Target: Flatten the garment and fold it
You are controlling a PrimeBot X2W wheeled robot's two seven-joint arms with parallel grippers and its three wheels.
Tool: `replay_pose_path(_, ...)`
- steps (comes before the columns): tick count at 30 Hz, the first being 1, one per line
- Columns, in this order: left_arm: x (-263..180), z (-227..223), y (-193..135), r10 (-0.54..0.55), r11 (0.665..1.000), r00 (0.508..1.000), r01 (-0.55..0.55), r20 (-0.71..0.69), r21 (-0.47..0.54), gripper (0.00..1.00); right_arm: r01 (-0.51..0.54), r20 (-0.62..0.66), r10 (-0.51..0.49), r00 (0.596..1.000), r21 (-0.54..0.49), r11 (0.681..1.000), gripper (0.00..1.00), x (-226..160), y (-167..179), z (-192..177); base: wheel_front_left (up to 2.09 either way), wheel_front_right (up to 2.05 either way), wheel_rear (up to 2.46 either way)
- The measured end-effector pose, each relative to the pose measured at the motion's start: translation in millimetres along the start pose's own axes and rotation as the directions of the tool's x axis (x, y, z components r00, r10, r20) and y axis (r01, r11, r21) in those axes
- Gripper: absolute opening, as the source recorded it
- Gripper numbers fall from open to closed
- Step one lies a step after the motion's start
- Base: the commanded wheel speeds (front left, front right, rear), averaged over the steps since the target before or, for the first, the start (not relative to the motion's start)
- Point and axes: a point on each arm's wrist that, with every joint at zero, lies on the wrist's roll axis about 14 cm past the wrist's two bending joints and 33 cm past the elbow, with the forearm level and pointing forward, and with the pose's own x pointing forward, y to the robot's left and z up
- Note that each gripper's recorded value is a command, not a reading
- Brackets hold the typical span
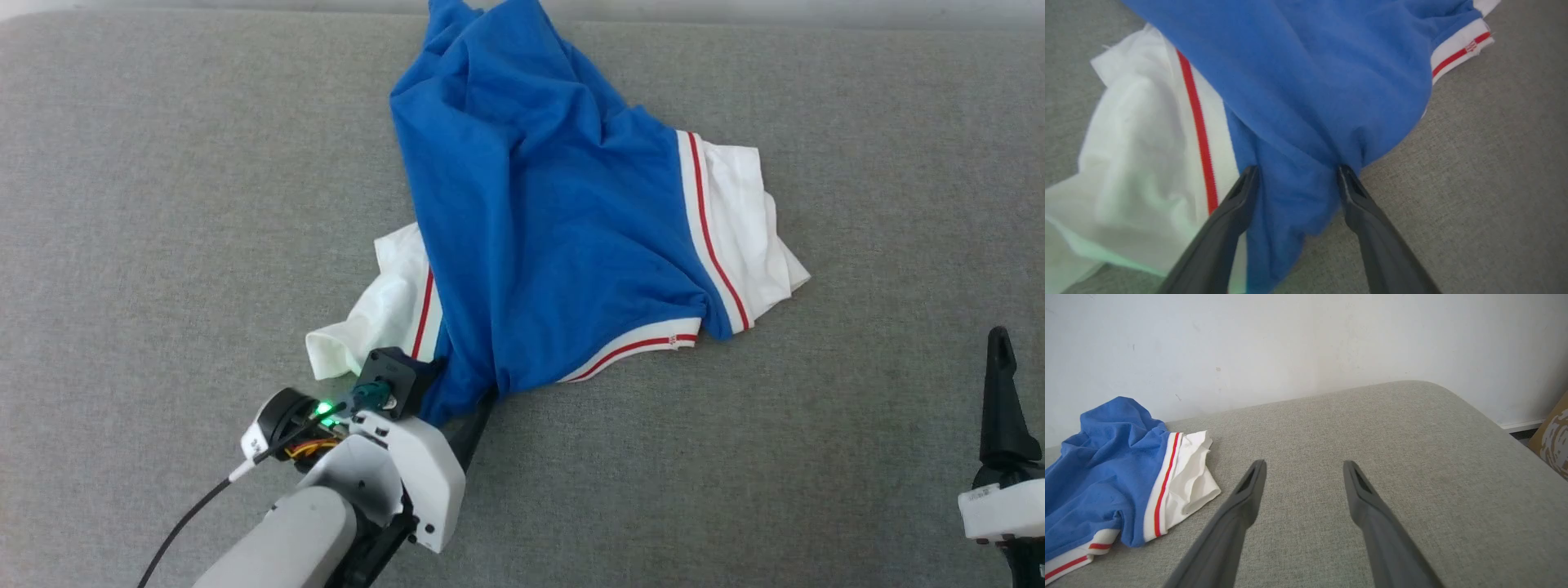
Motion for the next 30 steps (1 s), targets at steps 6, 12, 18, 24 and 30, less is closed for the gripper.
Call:
replay_pose_path(6,4,-5,3,0.002,1.0,1.0,-0.001,-0.027,0.017,0.0,-0.009,-0.002,0.009,1.0,0.001,1.0,1.0,4,3,-1,0.0,0.0,0.0)
replay_pose_path(12,-2,13,8,0.026,0.999,0.999,-0.027,0.031,0.019,0.0,-0.02,0.011,0.02,1.0,0.004,1.0,1.0,6,7,4,0.0,0.0,0.0)
replay_pose_path(18,-24,47,-28,-0.071,0.997,0.995,0.068,0.076,0.042,0.0,-0.041,0.029,0.041,0.999,0.011,0.999,1.0,5,14,10,0.0,0.0,0.0)
replay_pose_path(24,-49,4,-102,-0.258,0.966,0.963,0.254,-0.075,-0.059,0.0,-0.061,0.034,0.06,0.998,0.021,0.998,1.0,5,21,11,0.0,0.0,0.0)
replay_pose_path(30,-49,-29,-133,-0.317,0.938,0.938,0.289,-0.14,-0.189,0.95,-0.065,0.025,0.065,0.998,0.022,0.998,1.0,6,23,8,0.0,0.0,0.0)
